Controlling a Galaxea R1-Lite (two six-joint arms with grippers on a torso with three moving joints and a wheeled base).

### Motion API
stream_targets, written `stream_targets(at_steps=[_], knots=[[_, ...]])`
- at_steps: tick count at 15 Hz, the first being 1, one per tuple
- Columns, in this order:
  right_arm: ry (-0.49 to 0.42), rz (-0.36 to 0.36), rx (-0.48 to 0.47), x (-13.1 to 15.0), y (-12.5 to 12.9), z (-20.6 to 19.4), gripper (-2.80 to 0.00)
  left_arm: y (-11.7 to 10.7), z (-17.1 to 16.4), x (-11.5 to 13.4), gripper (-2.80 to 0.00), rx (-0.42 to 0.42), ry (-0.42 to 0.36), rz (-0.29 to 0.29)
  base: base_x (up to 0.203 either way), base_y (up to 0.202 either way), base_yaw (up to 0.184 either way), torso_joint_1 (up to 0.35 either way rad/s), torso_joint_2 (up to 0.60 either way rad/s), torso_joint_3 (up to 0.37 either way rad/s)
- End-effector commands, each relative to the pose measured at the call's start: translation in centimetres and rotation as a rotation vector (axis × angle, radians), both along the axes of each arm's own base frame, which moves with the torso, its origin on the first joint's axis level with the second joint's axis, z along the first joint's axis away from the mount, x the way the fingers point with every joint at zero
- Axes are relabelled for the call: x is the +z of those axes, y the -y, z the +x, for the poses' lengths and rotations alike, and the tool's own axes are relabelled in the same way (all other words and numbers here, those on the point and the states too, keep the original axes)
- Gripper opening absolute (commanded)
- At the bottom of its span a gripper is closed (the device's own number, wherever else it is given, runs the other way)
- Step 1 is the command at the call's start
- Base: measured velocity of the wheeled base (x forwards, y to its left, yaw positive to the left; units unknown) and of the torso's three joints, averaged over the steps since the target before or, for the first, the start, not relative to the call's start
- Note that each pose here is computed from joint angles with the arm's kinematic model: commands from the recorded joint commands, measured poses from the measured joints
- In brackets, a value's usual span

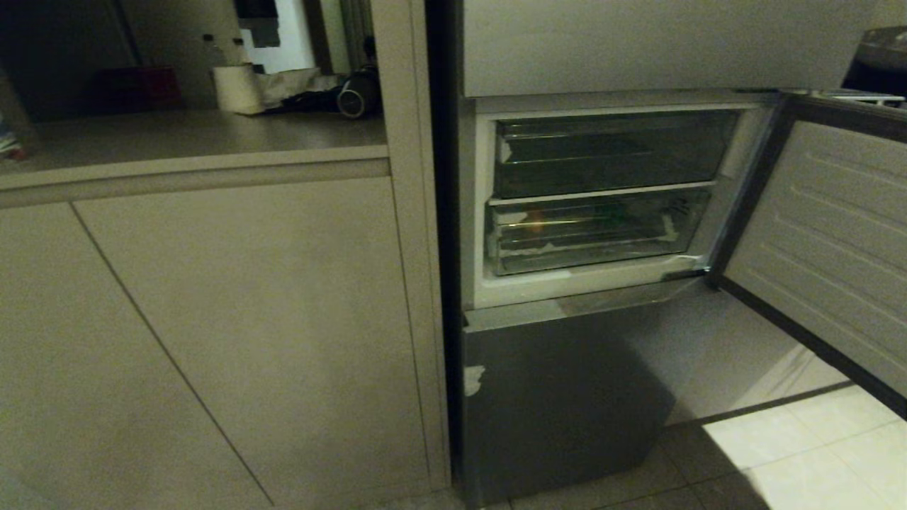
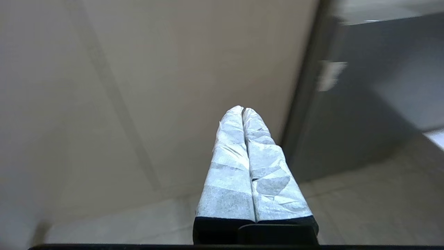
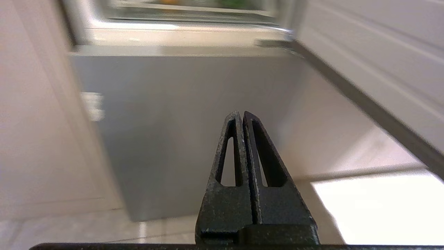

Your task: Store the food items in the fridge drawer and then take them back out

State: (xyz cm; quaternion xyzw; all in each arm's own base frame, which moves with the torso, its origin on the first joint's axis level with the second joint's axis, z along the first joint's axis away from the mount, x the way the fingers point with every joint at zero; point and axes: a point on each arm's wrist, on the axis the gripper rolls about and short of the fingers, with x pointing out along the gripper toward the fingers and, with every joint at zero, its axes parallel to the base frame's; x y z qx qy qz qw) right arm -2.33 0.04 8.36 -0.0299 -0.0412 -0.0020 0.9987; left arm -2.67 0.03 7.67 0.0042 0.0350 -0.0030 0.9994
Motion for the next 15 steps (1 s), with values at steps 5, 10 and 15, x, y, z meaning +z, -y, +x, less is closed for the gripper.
stream_targets(at_steps=[5, 10, 15], knots=[[-0.031, 0.005, -0.001, -0.84, 0.0, 0.25, -2.8, 0.0, 0.0, -0.01, -2.8, 0.0, -0.001, 0.0, 0.0, 0.008, -0.178, 0.003, 0.0, 0.002], [-0.03, 0.011, -0.001, -0.82, 0.0, 0.26, -2.8, 0.0, 0.0, -0.01, -2.8, 0.0, -0.001, 0.0, 0.0, 0.008, -0.175, 0.004, 0.0, 0.001], [-0.029, 0.023, 0.001, -0.81, 0.0, 0.26, -2.8, 0.0, 0.0, -0.01, -2.8, 0.001, -0.001, 0.0, 0.0, 0.004, -0.113, 0.003, 0.0, 0.003]])
